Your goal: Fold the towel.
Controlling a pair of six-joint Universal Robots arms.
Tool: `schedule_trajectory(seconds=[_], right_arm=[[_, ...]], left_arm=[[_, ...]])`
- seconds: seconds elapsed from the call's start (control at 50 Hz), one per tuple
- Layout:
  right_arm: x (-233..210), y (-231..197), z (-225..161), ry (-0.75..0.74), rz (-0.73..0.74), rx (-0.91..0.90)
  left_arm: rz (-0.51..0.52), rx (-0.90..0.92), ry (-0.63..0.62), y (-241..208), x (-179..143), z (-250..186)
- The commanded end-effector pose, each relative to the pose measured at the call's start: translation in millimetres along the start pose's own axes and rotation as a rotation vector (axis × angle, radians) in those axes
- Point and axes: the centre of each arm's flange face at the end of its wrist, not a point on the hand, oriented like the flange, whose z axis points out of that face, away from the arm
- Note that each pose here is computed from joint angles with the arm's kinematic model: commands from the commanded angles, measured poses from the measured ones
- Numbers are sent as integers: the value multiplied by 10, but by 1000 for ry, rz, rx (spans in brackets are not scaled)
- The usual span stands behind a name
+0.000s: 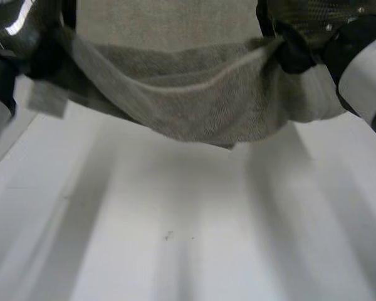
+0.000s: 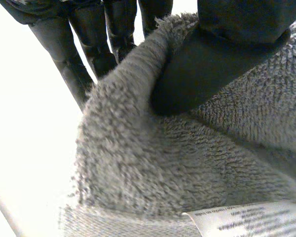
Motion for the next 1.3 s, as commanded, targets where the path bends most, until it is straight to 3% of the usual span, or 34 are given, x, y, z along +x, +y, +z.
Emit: schedule_trajectory(seconds=[0.02,0.16,0.3,0.34,0.38,0.44,0.48,0.5,0.52,0.54,0.56,0.58,0.6,0.64,0.68,0.76,0.86,0.98,1.02,1.16,1.3], right_arm=[[-286,345,-153,-149,-167,-239],[-655,1147,-294,-389,-203,-611],[-827,1562,-288,-512,-319,-714],[-815,1584,-145,-472,-335,-672],[-730,1541,232,-330,-367,-541],[-655,1468,453,-236,-384,-453],[-470,1212,910,-28,-413,-227],[-469,1210,912,-27,-413,-225],[-367,1037,1103,77,-424,-97],[-260,836,1252,177,-432,35],[-259,834,1253,178,-432,36],[-167,657,1344,262,-440,153],[-166,655,1344,263,-440,154],[-50,389,1407,379,-451,326],[-30,328,1391,391,-455,362],[-95,381,1329,336,-462,346],[-376,851,1150,156,-446,191],[-628,1285,990,14,-417,61],[-839,1655,874,-81,-373,-39],[-1134,2163,519,-241,-318,-258],[-1099,2183,336,-298,-276,-374]], left_arm=[[-28,-253,93,605,239,-176],[-57,-532,202,1338,556,-445],[-63,-610,244,1614,689,-437],[-56,-589,245,1619,705,-357],[-42,-564,245,1623,714,-255],[-4,-447,213,1538,686,99],[17,-234,142,1270,615,580],[17,-233,141,1268,614,583],[21,-112,85,1087,532,837],[21,-111,84,1085,532,840],[26,12,27,876,435,1049],[36,131,-43,648,321,1219],[36,132,-44,646,320,1220],[35,300,-202,315,96,1412],[31,345,-254,235,28,1444],[26,331,-280,271,8,1420],[38,50,-150,953,294,1068],[42,-128,-30,1485,551,688],[48,-238,42,1781,700,409],[129,-378,124,2026,819,-27],[178,-386,121,1854,715,-267]])
